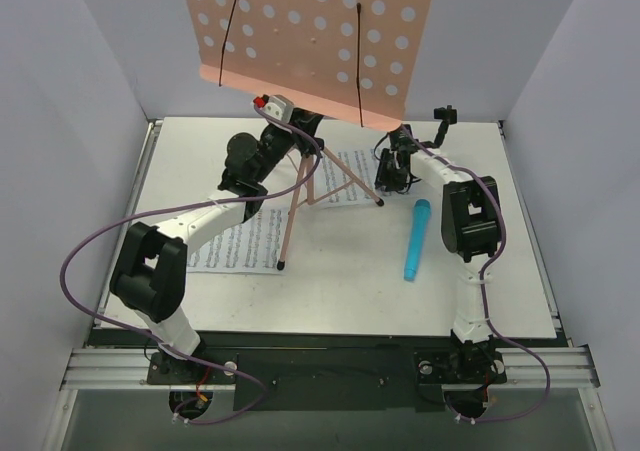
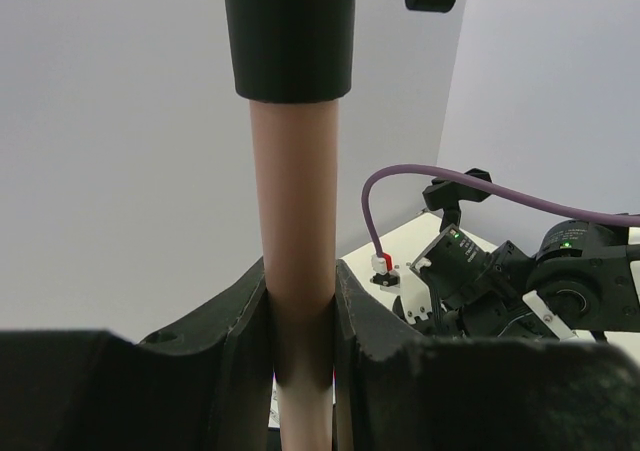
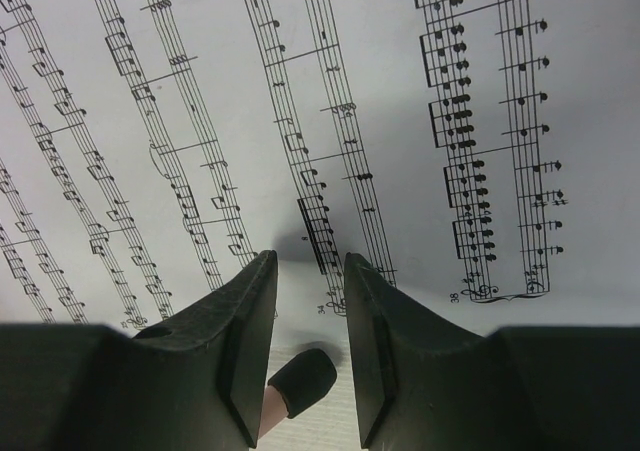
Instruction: Set up the instrument practice props
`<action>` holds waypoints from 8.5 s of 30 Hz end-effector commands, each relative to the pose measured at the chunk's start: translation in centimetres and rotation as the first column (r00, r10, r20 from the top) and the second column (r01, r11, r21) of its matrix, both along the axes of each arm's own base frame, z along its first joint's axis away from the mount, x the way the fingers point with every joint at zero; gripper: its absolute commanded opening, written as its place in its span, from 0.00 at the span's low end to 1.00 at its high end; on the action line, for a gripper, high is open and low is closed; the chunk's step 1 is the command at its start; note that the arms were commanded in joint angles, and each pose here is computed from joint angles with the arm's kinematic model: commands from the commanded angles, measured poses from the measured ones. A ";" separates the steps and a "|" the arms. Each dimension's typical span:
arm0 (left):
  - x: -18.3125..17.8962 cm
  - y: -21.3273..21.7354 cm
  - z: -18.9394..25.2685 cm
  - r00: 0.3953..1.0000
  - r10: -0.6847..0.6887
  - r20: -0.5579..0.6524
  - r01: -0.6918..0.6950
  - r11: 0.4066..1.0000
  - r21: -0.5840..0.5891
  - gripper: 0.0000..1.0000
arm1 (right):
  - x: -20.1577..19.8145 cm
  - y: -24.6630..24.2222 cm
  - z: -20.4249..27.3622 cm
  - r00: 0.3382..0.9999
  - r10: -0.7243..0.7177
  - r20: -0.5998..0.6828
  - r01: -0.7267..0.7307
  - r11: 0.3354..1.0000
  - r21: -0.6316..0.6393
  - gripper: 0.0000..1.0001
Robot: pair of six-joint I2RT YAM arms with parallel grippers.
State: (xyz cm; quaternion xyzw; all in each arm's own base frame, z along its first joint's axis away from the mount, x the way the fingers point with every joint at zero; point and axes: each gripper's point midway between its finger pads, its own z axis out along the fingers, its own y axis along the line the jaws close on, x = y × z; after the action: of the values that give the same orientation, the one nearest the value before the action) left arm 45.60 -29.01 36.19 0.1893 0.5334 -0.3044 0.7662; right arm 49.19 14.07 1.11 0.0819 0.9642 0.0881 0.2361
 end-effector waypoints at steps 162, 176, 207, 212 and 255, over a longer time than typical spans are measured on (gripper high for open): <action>-3.0 -0.4 2.8 0.995 0.080 0.062 -0.078 0.997 -0.026 0.86 | -30.5 0.4 0.4 0.981 0.116 -0.156 -0.136 0.983 -0.121 0.31; -13.7 5.8 -12.7 0.889 0.181 -0.421 -0.153 0.983 0.100 0.87 | -32.3 5.0 1.7 0.911 0.386 -0.144 -0.392 0.920 -0.012 0.29; -25.2 -5.2 -29.4 0.716 0.037 -0.697 0.293 0.890 0.348 0.87 | -40.0 3.8 0.9 0.972 -0.189 -0.137 0.231 0.863 0.449 0.55; -25.6 -5.7 -32.4 0.685 0.073 -0.725 0.306 0.875 0.376 0.83 | -41.3 4.4 -0.3 0.969 -0.165 -0.181 0.230 0.871 0.435 0.54; -27.2 -0.5 -14.5 0.816 -0.150 -0.558 0.249 0.963 0.106 0.85 | -39.8 1.2 12.8 0.837 0.388 0.386 -0.434 0.900 0.034 0.00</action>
State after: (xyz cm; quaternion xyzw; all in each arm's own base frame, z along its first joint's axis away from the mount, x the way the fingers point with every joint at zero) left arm 18.78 -30.57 16.25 0.1949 0.7866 -0.3253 0.4873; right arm 10.24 16.15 11.79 0.0621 0.8943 0.2519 0.3645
